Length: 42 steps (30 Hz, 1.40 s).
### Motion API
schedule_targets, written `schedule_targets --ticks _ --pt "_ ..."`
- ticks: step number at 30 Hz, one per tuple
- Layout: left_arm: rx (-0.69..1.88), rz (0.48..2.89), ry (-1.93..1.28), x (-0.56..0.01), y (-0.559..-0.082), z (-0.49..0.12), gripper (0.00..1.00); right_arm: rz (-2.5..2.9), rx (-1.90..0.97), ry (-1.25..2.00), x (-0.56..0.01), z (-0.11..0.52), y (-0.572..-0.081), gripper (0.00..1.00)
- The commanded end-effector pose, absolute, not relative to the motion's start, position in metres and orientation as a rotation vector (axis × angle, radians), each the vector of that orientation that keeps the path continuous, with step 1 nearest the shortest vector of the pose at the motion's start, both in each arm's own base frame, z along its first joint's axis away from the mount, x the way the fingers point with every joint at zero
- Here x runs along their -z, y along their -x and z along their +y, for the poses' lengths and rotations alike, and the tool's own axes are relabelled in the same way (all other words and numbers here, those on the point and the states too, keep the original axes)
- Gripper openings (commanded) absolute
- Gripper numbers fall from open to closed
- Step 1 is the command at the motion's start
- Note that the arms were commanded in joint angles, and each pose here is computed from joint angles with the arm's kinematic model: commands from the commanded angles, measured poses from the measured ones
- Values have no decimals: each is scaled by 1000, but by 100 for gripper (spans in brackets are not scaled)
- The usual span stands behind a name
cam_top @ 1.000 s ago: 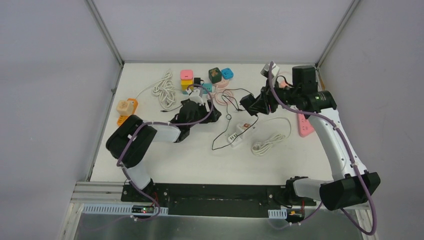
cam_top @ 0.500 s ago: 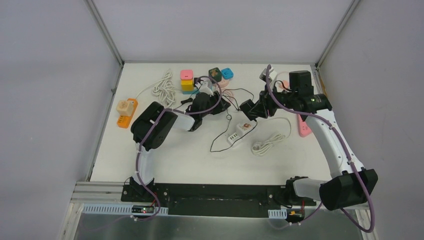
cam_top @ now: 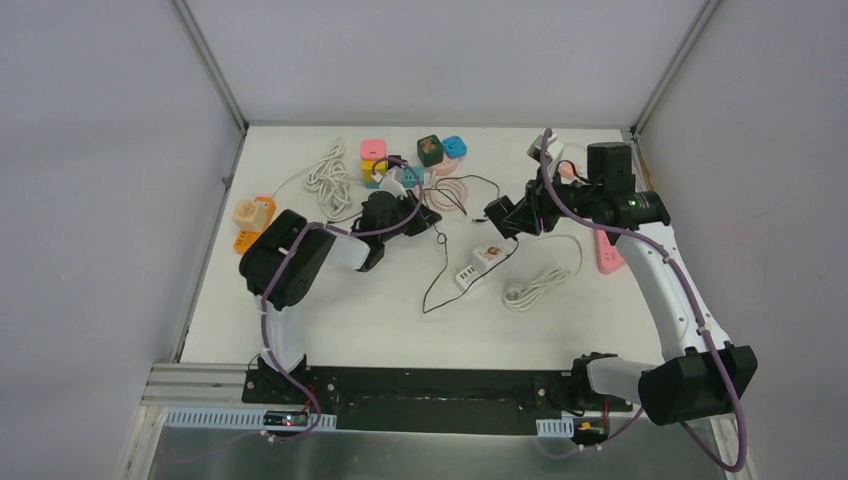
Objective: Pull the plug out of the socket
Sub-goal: Place the plug at the center of the board.
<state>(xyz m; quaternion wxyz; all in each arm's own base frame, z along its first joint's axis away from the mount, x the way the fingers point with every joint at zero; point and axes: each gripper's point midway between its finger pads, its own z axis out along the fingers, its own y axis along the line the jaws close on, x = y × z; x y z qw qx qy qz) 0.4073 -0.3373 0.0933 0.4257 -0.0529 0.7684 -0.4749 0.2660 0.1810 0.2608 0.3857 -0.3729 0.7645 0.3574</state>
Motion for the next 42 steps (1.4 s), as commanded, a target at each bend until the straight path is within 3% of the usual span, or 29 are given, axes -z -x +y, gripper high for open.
schedule_targets --ticks 1,16,27,34,42 --pt "1164 1717 41 -180 -384 -307 0 1842 -915 971 -285 180 -259 0" --pt "1108 1423 -179 -338 -338 -280 0 1769 -738 808 -356 147 -304 0" --pt "1351 1252 -256 -454 -373 -337 0 1682 -441 512 -453 77 -371 0" --pt "1566 1229 -216 -468 -428 -391 0 1678 -195 356 -462 15 -410 0" --pt "1540 1356 -132 -413 -493 -459 0 1730 15 243 -427 -51 -454 0"
